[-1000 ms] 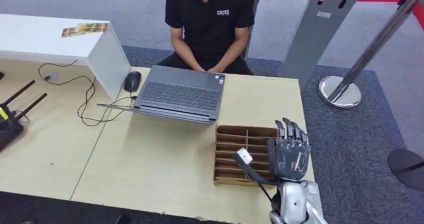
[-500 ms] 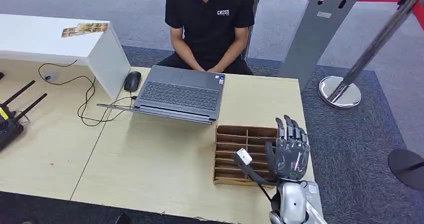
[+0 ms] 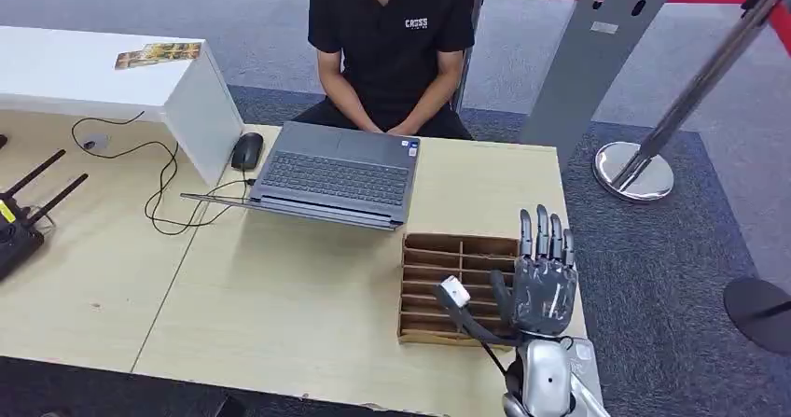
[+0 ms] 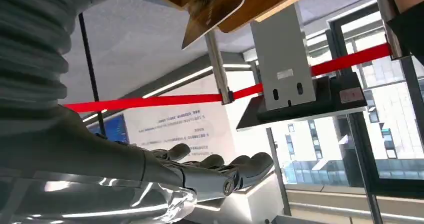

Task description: Pass the card to the sensor for recognition and then transmit it.

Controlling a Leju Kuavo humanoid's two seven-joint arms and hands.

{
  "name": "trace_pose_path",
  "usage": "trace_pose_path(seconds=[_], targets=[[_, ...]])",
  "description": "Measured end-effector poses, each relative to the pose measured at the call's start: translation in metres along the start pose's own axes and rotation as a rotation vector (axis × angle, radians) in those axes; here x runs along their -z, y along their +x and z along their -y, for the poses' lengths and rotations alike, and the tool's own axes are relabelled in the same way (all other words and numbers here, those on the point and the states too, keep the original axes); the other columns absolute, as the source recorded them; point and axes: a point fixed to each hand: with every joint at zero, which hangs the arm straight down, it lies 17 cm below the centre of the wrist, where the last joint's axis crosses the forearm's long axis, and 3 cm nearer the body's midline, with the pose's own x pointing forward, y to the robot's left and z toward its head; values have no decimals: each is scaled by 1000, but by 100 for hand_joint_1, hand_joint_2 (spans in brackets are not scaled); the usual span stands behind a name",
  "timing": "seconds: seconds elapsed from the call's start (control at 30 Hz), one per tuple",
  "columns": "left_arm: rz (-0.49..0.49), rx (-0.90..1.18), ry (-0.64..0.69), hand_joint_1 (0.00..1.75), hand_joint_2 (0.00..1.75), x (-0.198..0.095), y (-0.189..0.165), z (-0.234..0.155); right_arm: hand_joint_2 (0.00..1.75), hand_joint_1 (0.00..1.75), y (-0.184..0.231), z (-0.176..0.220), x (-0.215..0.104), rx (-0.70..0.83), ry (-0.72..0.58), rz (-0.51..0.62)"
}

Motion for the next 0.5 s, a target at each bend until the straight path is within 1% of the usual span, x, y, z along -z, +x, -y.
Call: trace_pose_path(seconds=[0.5], targets=[[8, 2, 2, 0, 0, 0, 1, 0, 175, 0, 1, -1, 0, 2, 2, 1]])
